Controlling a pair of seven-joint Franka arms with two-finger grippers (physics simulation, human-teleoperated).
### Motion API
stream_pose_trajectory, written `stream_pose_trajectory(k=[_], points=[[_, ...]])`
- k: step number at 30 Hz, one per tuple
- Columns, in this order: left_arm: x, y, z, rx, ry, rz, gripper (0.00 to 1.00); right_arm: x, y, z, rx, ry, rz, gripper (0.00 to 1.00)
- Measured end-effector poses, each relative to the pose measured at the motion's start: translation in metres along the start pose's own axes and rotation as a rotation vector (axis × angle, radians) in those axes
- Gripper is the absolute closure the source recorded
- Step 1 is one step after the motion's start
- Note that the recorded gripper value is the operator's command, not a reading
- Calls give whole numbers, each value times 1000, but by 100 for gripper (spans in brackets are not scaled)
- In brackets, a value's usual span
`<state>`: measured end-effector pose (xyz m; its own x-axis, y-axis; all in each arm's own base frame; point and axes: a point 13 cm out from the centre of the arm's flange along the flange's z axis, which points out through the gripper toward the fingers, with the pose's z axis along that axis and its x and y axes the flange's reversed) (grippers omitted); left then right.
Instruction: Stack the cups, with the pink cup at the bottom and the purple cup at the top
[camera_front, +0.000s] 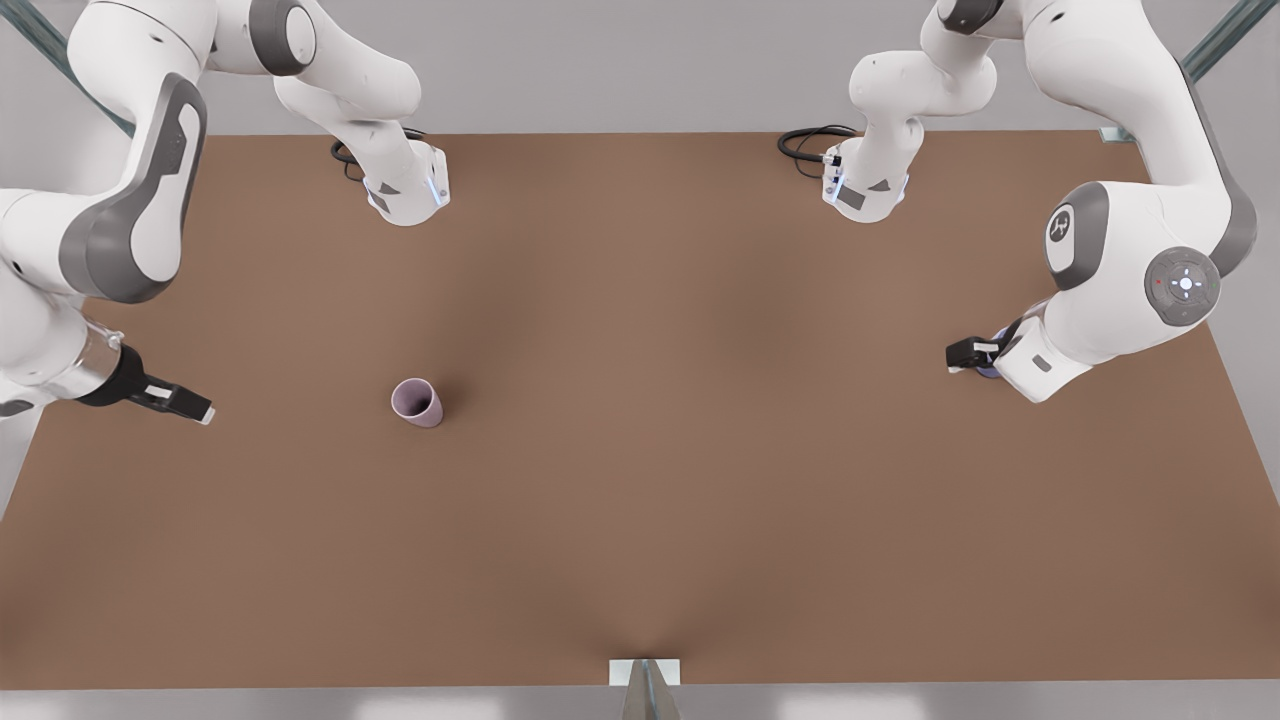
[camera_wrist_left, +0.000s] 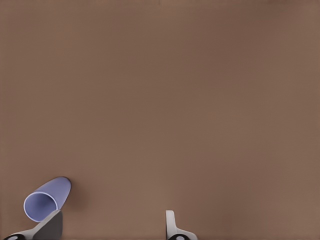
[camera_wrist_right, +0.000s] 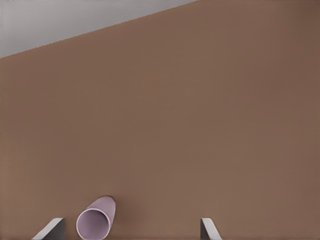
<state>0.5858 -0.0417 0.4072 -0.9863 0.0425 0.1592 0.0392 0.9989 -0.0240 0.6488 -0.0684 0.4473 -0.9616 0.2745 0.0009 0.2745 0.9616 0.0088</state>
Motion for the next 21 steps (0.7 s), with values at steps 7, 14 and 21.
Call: stream_pose_trajectory(k=[7, 14, 21], points=[[0, 3, 6, 1, 8, -6, 0, 47, 41, 47, -16, 73, -97, 0], [-2, 3, 13, 4, 17, -7, 0, 118, 112, 161, -74, 207, -228, 0], [-4, 3, 17, 4, 22, -8, 0, 128, 120, 246, -124, 179, -330, 0]])
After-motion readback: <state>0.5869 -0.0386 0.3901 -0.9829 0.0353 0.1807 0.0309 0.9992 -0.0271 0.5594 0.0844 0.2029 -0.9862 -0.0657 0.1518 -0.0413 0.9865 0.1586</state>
